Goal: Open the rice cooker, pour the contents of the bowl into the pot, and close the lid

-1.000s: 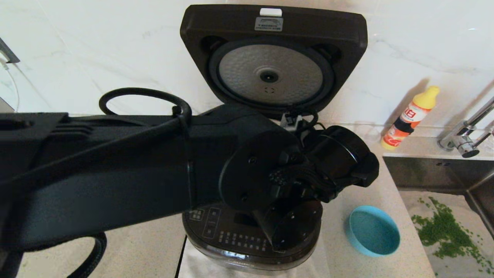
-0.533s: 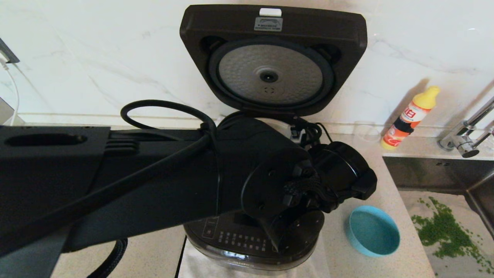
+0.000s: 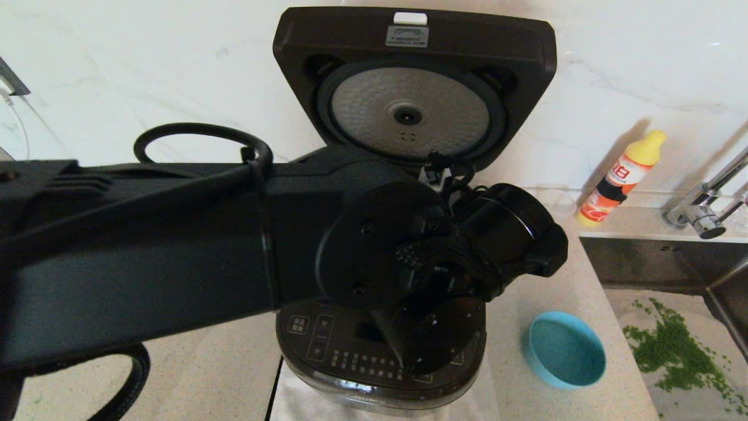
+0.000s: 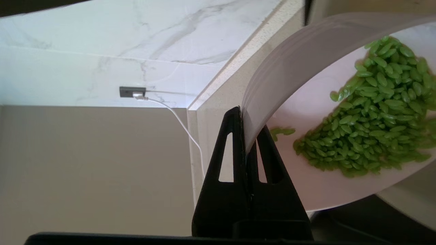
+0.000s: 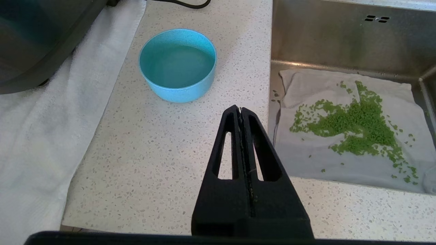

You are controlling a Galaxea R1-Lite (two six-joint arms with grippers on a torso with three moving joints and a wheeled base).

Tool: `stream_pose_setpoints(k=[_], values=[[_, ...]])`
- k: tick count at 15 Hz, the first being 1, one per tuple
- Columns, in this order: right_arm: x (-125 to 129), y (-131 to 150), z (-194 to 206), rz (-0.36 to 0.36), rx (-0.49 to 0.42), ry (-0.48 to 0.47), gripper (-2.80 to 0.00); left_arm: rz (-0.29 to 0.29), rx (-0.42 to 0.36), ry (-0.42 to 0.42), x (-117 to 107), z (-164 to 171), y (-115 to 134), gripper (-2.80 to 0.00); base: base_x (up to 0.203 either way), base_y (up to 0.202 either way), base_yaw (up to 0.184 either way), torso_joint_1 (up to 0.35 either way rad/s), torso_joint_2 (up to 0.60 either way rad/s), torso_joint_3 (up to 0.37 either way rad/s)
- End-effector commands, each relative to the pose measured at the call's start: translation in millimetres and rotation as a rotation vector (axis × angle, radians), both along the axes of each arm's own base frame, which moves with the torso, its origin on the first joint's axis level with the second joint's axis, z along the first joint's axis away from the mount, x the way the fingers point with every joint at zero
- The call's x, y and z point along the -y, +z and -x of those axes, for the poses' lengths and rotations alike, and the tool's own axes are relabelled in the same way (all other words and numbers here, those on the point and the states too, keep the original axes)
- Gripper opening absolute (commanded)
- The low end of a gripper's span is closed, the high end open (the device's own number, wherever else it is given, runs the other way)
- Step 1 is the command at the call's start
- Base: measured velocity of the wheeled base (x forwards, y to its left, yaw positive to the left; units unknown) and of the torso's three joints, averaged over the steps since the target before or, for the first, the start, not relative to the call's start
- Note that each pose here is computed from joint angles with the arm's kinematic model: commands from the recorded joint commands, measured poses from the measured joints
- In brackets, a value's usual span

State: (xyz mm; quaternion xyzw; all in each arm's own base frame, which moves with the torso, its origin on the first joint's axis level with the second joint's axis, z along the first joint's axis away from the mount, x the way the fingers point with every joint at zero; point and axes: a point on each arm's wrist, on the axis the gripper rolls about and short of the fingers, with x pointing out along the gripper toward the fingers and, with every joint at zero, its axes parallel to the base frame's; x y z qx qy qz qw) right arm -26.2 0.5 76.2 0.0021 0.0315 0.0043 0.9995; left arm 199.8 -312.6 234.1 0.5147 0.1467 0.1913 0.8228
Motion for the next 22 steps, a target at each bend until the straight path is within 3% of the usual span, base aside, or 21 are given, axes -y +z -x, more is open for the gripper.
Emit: stream_pose_setpoints(k=[1,11,19,22], values=[[0,0,0,0.0,-0.001,0.001,-2.8,0.019,0.02,0.002,-6,4,12,-2.8,0.0,0.0,0.0,0.0,0.0,0.0],[0,0,0,0.0,-0.001,0.001,-2.8,0.023,0.022,-0.017,-5,12,15,-2.8,0.0,0.0,0.0,0.0,0.0,0.0],[0,0,0,0.0,-0.001,0.0,-2.8,0.144,0.083,-0.055,-18,33,50,-2.8,0.0,0.0,0.0,0.0,0.0,0.0],[0,0,0,-0.001,-0.001,0.0,-2.8,0.16,0.092,-0.055,-19,34,52,-2.8,0.0,0.0,0.0,0.0,0.0,0.0]])
